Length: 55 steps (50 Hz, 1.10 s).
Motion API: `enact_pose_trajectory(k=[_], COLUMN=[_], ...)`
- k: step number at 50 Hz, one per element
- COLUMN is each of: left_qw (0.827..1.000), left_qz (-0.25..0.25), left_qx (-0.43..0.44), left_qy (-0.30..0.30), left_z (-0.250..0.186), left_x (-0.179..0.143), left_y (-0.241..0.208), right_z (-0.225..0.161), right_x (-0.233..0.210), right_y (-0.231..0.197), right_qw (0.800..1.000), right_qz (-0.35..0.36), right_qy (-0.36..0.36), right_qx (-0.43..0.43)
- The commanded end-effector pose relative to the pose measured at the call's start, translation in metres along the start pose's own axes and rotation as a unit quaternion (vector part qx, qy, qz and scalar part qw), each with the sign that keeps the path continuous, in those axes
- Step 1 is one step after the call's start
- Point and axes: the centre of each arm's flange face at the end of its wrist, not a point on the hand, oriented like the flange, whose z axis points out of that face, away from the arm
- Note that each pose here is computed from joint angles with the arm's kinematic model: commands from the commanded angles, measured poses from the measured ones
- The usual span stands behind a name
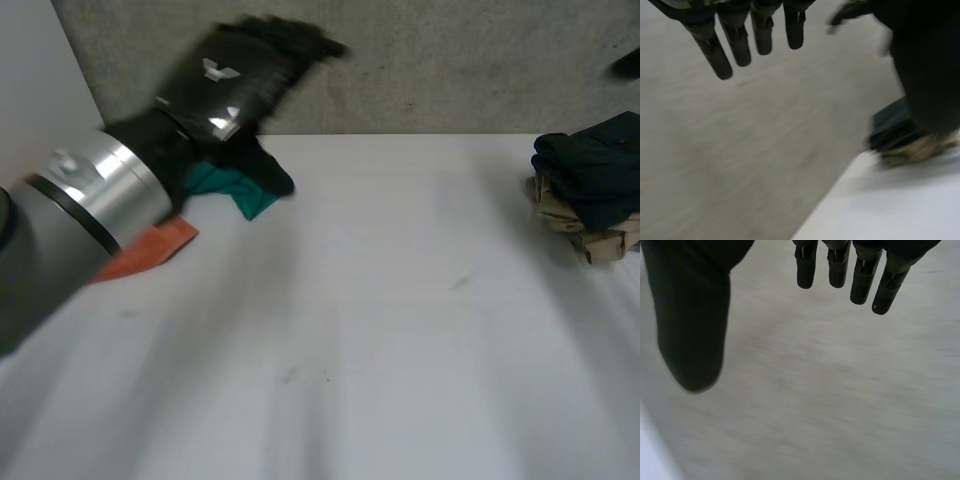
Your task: Fold the laundry.
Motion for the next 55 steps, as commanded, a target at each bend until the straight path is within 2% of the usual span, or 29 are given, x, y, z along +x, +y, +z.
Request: enact_pose_trajectory(k=[1,4,5,8,9,13,17,25,32,36,39,40,43,44,45,49,51,52,55], left_qw=[0.980,0.971,0.965,0.957,0.950,0.933,0.925,0.926,0.932,0.942,0.959,0.970,0.986,0.994,0.996,0.998,0.995,0.991,0.984], left_qz=[0.029,0.036,0.047,0.074,0.096,0.157,0.182,0.181,0.193,0.205,0.174,0.147,0.096,0.060,0.041,-0.041,-0.061,-0.073,-0.084], left_qx=[-0.065,-0.097,-0.122,-0.162,-0.193,-0.251,-0.275,-0.272,-0.248,-0.198,-0.140,-0.111,-0.072,-0.050,-0.043,-0.038,-0.048,-0.064,-0.086], left_qy=[-0.187,-0.215,-0.226,-0.231,-0.226,-0.205,-0.191,-0.189,-0.179,-0.178,-0.173,-0.159,-0.117,-0.083,-0.063,0.035,0.069,0.095,0.128], left_z=[-0.002,-0.005,-0.006,-0.009,-0.012,-0.019,-0.019,-0.013,0.004,0.027,0.037,0.042,0.049,0.051,0.050,0.042,0.038,0.034,0.029], left_x=[-0.132,-0.165,-0.182,-0.201,-0.209,-0.224,-0.230,-0.239,-0.229,-0.202,-0.171,-0.147,-0.099,-0.065,-0.048,0.029,0.056,0.079,0.107], left_y=[0.063,0.096,0.119,0.155,0.181,0.237,0.276,0.314,0.302,0.248,0.199,0.178,0.150,0.132,0.126,0.116,0.121,0.131,0.145], right_z=[-0.072,-0.094,-0.098,-0.112,-0.114,-0.124,-0.131,-0.140,-0.146,-0.146,-0.143,-0.142,-0.137,-0.136,-0.135,-0.129,-0.125,-0.124,-0.120], right_x=[-0.165,-0.183,-0.186,-0.194,-0.195,-0.193,-0.194,-0.195,-0.196,-0.193,-0.187,-0.185,-0.177,-0.175,-0.173,-0.159,-0.151,-0.148,-0.140], right_y=[0.017,0.038,0.042,0.056,0.059,0.068,0.073,0.077,0.079,0.081,0.083,0.083,0.085,0.085,0.085,0.088,0.089,0.090,0.091], right_qw=[0.966,0.953,0.950,0.940,0.938,0.933,0.929,0.925,0.922,0.922,0.924,0.925,0.928,0.929,0.930,0.933,0.935,0.935,0.936], right_qz=[0.093,0.071,0.062,0.024,0.015,-0.013,-0.014,-0.009,-0.007,-0.007,-0.009,-0.010,-0.009,-0.009,-0.008,-0.001,0.003,0.005,0.006], right_qy=[-0.219,-0.245,-0.249,-0.253,-0.254,-0.243,-0.244,-0.245,-0.246,-0.239,-0.229,-0.226,-0.211,-0.206,-0.201,-0.163,-0.135,-0.126,-0.099], right_qx=[-0.100,-0.165,-0.180,-0.228,-0.236,-0.266,-0.280,-0.292,-0.300,-0.305,-0.306,-0.306,-0.307,-0.308,-0.309,-0.320,-0.329,-0.331,-0.337])
